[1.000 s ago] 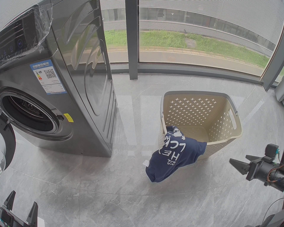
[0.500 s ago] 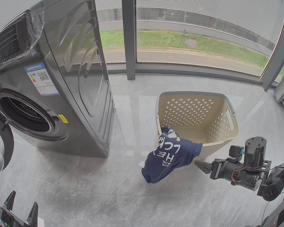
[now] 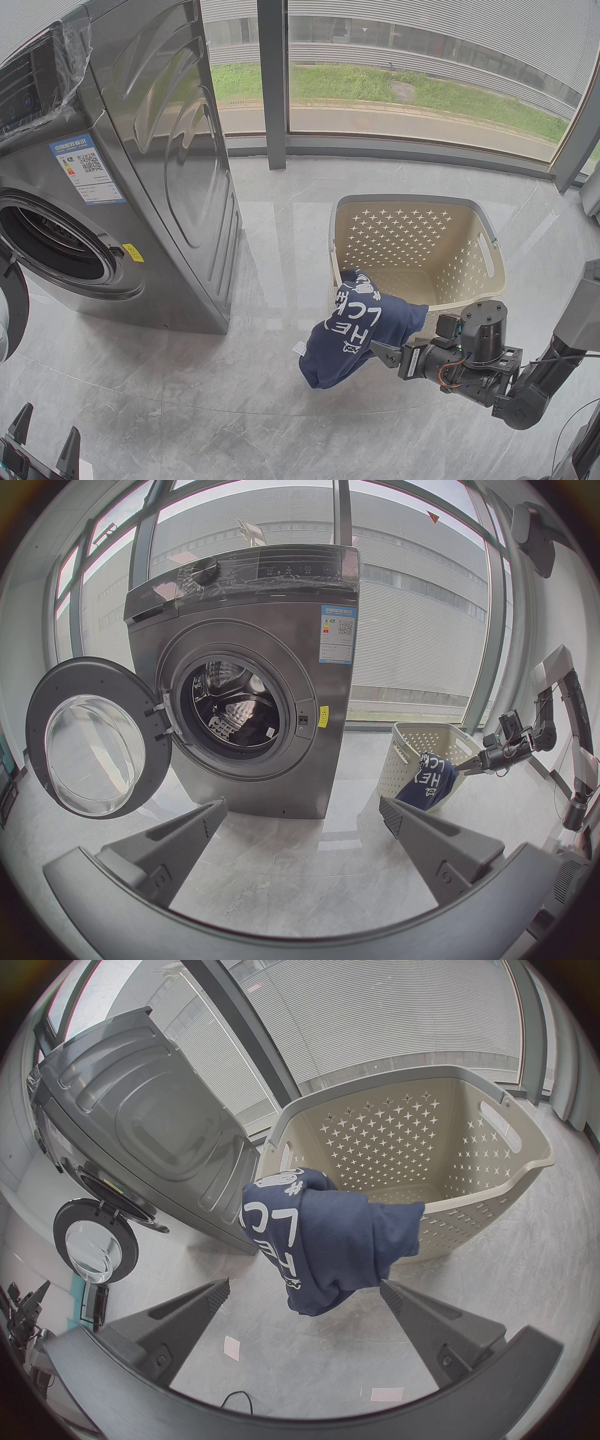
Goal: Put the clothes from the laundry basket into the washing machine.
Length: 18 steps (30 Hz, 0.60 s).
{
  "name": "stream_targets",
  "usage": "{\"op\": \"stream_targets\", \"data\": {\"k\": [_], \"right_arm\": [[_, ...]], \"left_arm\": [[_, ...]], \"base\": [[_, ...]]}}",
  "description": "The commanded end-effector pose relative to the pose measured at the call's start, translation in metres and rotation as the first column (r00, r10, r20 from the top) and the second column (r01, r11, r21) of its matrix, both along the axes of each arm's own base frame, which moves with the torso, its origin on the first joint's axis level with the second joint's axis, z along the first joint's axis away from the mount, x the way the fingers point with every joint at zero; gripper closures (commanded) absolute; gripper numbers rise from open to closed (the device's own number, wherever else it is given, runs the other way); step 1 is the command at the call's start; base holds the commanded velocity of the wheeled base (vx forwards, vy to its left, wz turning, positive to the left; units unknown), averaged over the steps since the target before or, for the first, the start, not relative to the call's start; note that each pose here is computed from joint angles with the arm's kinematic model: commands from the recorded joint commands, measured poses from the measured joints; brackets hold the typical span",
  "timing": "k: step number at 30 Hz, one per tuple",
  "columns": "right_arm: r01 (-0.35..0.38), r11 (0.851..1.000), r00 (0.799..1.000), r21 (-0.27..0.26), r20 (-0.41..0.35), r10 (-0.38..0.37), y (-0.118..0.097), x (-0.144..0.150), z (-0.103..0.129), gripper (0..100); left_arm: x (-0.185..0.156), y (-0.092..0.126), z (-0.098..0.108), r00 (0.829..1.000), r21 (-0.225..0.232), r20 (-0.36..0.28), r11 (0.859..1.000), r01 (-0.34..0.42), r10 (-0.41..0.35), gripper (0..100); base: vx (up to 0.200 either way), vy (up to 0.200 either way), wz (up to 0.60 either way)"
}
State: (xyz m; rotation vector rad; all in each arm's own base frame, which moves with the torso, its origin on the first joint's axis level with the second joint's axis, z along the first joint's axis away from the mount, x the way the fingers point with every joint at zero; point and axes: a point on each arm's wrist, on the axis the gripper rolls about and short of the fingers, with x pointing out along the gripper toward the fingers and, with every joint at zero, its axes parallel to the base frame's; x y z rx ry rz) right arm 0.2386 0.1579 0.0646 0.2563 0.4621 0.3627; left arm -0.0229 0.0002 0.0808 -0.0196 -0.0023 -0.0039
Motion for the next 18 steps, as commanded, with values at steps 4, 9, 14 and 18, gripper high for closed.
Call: {"op": "stream_targets", "data": {"k": [4,9,14,18], "right_arm": [[-0.005,1.0,1.0,-0.005,-0.007,0.005,0.015,0.018,-0.013,0],[0.007,1.0,1.0,-0.019,-0.006,-0.007,0.019,0.025,-0.019,0],[0.007,1.0,1.0,-0.021,-0.005,-0.007,0.025,0.034,-0.026,0],[0.006,1.0,1.0,-0.017,0.006,-0.006,0.03,0.041,-0.028,0]], "left_arm": [[0.0,0.0,-0.005,1.0,-0.002,-0.005,1.0,-0.001,0.001,0],[0.0,0.0,-0.005,1.0,0.0,-0.005,1.0,-0.001,0.001,0],[0.0,0.0,-0.005,1.0,-0.003,-0.005,1.0,-0.001,0.001,0],[0.0,0.0,-0.005,1.0,-0.003,-0.005,1.0,-0.001,0.001,0]], "base": [[0.0,0.0,0.0],[0.0,0.0,0.0],[0.0,0.0,0.0],[0.0,0.0,0.0]]}}
